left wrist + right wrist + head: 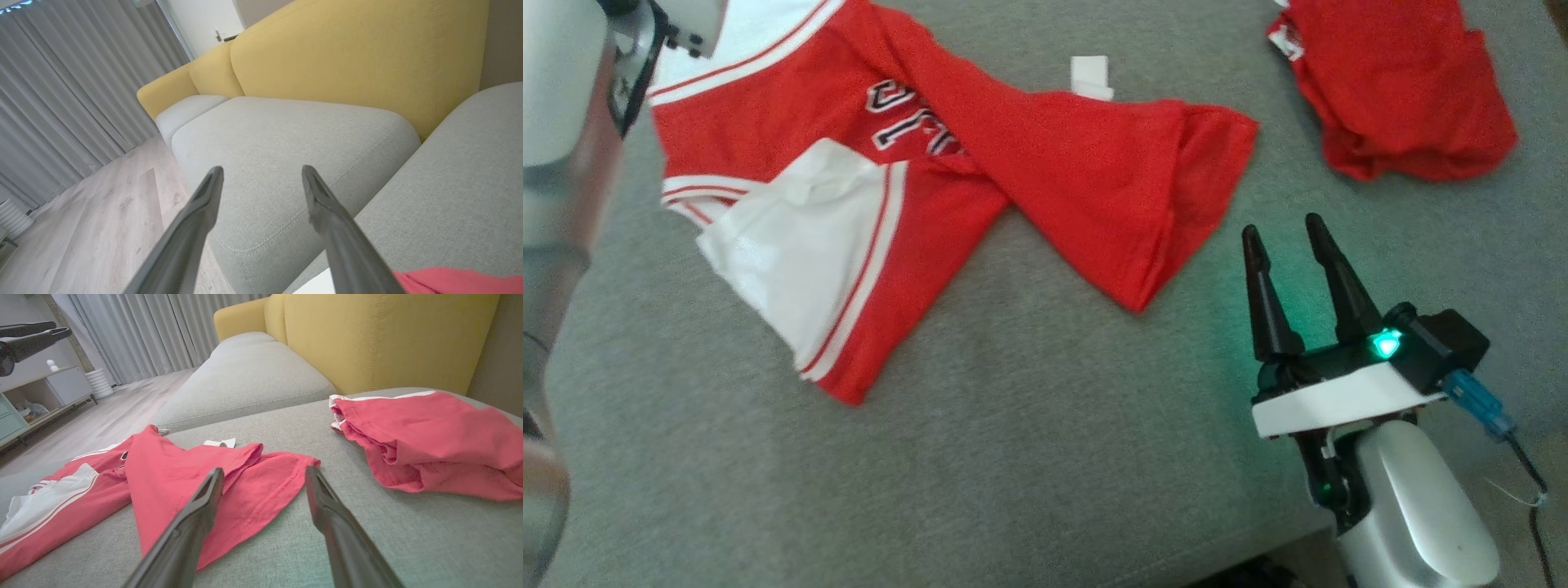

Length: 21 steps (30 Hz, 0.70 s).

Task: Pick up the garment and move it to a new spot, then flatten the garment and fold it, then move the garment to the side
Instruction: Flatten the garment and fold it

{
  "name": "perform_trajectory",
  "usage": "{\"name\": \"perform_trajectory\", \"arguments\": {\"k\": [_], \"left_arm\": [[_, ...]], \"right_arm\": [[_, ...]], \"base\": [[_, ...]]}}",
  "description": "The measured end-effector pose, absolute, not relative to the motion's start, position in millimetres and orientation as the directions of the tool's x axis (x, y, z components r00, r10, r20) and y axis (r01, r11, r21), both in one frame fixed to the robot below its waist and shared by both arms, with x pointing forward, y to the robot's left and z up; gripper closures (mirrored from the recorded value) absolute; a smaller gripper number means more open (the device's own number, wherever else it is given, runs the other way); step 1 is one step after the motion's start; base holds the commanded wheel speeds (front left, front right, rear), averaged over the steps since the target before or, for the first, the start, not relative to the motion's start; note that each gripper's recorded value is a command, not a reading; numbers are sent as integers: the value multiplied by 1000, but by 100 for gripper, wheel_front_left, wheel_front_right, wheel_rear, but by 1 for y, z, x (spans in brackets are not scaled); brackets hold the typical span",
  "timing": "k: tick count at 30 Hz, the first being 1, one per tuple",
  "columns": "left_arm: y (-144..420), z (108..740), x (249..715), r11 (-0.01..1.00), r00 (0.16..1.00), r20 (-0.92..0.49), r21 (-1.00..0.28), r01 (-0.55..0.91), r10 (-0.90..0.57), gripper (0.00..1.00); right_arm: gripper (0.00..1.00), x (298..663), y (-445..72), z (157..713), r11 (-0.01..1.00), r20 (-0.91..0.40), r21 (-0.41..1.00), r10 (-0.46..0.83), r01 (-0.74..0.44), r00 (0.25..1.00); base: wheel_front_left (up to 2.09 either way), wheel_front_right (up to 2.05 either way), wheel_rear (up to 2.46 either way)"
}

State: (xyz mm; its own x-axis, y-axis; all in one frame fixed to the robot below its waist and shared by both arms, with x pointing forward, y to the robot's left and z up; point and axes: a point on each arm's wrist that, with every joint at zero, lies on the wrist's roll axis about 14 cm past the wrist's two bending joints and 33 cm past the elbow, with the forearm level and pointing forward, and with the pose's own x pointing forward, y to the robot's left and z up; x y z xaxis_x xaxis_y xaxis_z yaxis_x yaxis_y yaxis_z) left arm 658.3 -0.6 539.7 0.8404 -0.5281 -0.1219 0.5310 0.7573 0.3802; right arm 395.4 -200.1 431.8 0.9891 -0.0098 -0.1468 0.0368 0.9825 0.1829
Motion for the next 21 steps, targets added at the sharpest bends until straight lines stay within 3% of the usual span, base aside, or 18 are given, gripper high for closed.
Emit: {"name": "perform_trajectory", "arguments": {"k": [10,21], "left_arm": [[51,522,616,844,878,-91,247,477,-469,0],[107,466,518,944,932,-166,27,329,-321,0]], "right_arm": [[0,415,-183,444,988,-96,153,49,-34,994],[0,412,-157,451,983,-74,149,120,-108,990]], "base": [[0,0,0],[0,0,0]]}}
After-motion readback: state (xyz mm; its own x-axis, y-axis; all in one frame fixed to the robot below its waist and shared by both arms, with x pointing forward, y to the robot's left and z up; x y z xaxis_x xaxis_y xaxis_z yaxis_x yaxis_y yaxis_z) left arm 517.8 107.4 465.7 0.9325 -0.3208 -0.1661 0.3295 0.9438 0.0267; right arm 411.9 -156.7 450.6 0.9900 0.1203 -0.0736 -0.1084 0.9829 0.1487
